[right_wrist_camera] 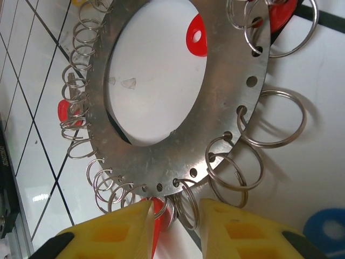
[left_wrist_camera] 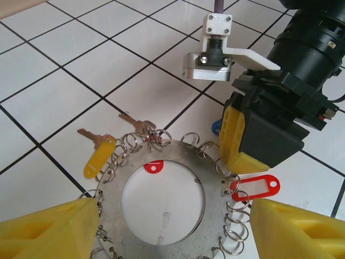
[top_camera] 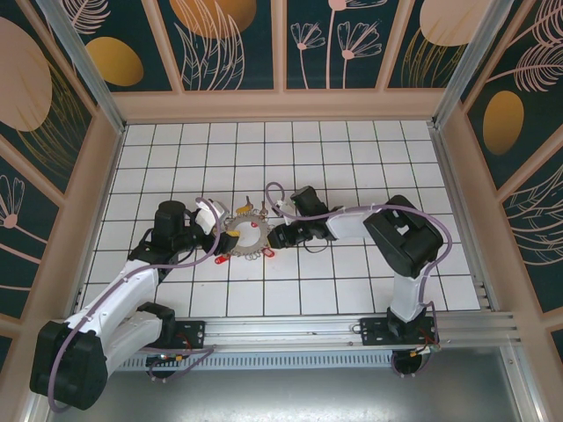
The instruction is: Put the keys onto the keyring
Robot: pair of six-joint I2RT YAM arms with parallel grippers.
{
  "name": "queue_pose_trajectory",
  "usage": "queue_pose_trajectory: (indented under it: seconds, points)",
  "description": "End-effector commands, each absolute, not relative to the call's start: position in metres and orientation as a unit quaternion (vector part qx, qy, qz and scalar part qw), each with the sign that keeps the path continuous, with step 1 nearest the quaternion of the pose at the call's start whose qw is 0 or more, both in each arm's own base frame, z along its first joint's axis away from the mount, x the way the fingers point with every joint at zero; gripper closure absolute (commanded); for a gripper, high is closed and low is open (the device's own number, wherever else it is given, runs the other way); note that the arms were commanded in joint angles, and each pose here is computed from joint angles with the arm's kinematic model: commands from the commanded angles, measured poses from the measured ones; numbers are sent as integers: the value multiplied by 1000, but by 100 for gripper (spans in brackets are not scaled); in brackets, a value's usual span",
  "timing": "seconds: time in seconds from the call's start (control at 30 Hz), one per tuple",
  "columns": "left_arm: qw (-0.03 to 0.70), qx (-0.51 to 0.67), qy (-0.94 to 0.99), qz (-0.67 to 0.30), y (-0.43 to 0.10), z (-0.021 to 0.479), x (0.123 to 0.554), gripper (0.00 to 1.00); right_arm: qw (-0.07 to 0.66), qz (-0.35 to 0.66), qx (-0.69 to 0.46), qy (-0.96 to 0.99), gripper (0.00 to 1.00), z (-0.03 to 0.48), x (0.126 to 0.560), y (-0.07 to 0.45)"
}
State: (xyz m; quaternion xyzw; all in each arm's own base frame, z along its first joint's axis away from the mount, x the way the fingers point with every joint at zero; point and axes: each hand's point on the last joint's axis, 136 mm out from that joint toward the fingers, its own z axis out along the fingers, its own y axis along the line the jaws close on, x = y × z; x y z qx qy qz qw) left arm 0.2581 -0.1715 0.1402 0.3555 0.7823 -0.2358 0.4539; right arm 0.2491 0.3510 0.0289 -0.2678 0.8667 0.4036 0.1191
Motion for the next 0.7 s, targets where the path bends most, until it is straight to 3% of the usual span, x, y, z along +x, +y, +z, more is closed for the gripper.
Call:
queue_pose_trajectory:
  seconds: [0.0,0.07,0.23,0.4,0.67]
  points:
    - [456,359,776,-247,-175,142,256,26,110,398,-278,867,73,23,249,356]
    - [456,359,775,-248,-175,142,256,26,109,399,-281,866,85,23,249,356]
    - [456,360,775,-248,-175,142,256,26,120,416,-299,850,100,35,245,359]
    - [457,367,771,-251,-177,142,253,26,161,440,-345,814,100,61,241,363]
    - [454,415,724,-311,-195,156,235,29,308,448,-449,709,100,128,235,370]
